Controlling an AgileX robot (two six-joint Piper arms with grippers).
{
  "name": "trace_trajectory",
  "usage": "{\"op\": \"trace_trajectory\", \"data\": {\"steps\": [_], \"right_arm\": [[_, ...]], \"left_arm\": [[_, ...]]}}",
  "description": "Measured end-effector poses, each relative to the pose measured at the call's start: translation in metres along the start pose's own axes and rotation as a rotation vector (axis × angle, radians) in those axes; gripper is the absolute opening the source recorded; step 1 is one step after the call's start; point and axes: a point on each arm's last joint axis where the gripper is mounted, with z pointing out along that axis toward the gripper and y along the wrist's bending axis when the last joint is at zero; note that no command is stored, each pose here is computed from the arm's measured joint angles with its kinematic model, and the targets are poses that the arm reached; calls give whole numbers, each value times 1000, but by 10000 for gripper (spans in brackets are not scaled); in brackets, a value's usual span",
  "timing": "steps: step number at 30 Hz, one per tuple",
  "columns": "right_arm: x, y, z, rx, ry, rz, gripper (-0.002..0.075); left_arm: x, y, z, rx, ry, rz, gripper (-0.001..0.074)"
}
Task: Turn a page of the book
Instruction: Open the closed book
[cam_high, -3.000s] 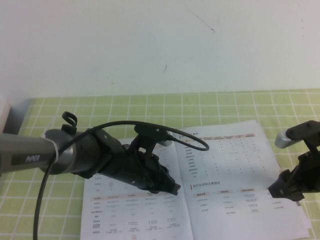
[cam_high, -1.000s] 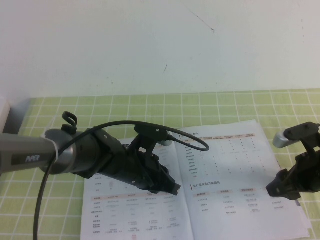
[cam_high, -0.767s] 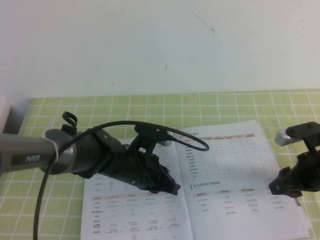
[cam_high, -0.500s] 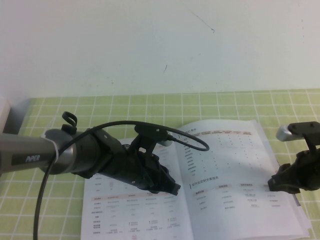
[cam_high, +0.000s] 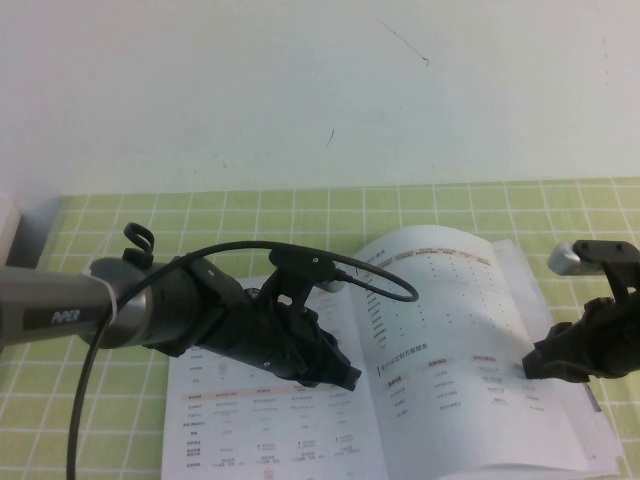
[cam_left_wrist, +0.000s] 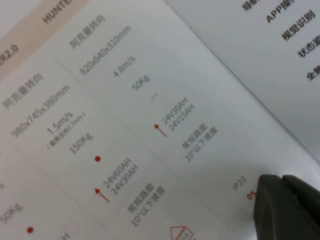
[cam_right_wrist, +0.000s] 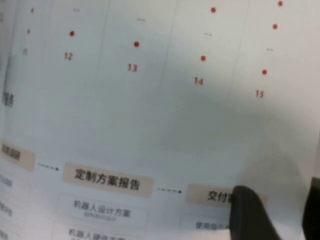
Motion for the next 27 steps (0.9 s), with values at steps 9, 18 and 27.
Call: {"op": "trace_trajectory", "data": {"steps": [9,18,27], "right_arm": [[-14,7,-5,-57,-25,-29,231],[-22,21,-8,-216,-110,-24,229],[-29,37,-14,-398,-210,-50,228]], "left_arm": [[0,0,0,0,0,0,-4],[0,0,0,0,0,2,-4],[0,0,0,0,0,2,-4]]}}
